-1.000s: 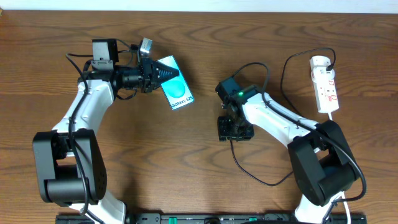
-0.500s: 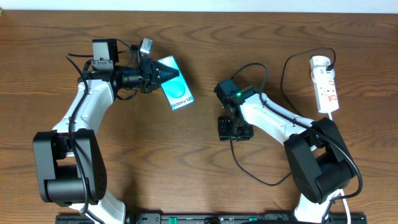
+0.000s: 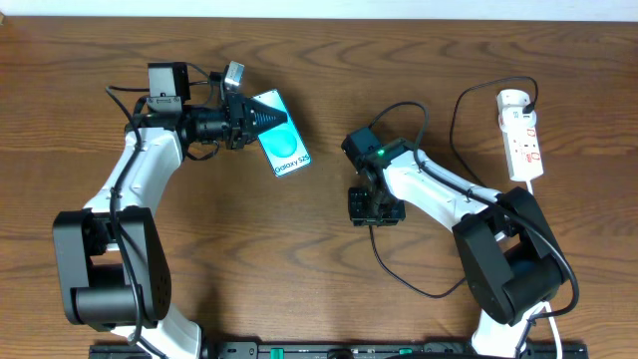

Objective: Plug charger to phone and switch on socket
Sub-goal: 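Close the right gripper on the black cable near its plug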

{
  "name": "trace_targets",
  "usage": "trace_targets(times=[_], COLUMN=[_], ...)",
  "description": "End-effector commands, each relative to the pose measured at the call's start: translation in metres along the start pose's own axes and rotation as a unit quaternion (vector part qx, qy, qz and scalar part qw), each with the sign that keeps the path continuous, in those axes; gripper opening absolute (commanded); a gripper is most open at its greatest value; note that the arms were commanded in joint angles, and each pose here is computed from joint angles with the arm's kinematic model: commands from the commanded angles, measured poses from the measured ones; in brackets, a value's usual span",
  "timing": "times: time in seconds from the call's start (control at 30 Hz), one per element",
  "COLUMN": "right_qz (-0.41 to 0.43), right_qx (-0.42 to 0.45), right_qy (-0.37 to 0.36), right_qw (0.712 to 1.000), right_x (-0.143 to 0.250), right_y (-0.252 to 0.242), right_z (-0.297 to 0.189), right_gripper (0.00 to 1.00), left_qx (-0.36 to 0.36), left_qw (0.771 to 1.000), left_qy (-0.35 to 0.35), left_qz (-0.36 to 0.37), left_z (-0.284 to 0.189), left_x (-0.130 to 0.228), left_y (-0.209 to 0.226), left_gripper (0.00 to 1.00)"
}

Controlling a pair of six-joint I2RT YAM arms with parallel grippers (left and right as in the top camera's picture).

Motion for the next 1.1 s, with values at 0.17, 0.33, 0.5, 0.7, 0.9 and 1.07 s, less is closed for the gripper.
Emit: trace_targets(times=[0.17,0.33,0.5,0.7,0.9,1.07], right_qz=[0.013,0.018,0.020,0.020,0.019,0.020], right_qx=[0.016,0.016,0.014,0.016,0.019,0.020], right_qy=[-0.015,-0.025,-0.027,-0.025,-0.022,-0.021], right_qw=[1.000,0.999,0.999,0.999,0.999,0.999], right_x=[-0.0029,-0.0057,-0.0064,-0.0057,-0.0040,-0.0035], right_y=[-0.0010,-0.0002,0.0004,-0.0001,-0.0009,-0.0014], right_z=[0.0059,0.0059,0.0058,0.0059,0.0064,0.0065], right_gripper=[0.37,0.35,0.33,0.30,0.27,0.24], left_qx=[0.010,0.010,0.010,0.010,0.010,0.010], left_qw=[1.000,1.000,1.000,1.000,1.000,1.000], left_qy=[0.002,0.002,0.002,0.002,0.002,0.002], left_qz=[0.014,0.014,0.014,0.014,0.013,0.013], left_z=[-0.0005,-0.0005,-0.0005,-0.0005,-0.0005,-0.0005], left_x=[-0.0015,-0.0015,-0.0015,-0.0015,-0.0014,-0.0014], left_y=[-0.0017,-0.0017,-0.0017,-0.0017,-0.0017,-0.0017], left_gripper=[0.07,0.07,0.07,0.07,0.07,0.07])
Point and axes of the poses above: each gripper's point midway between its finger pads, its own z axis out along the fingers, its own y axis along the line the jaws close on, x = y × z, the point moved 7 cm from there along -z, back along the fingers, and after that the axes turned 10 degrees about z, right-handed, at the moved point
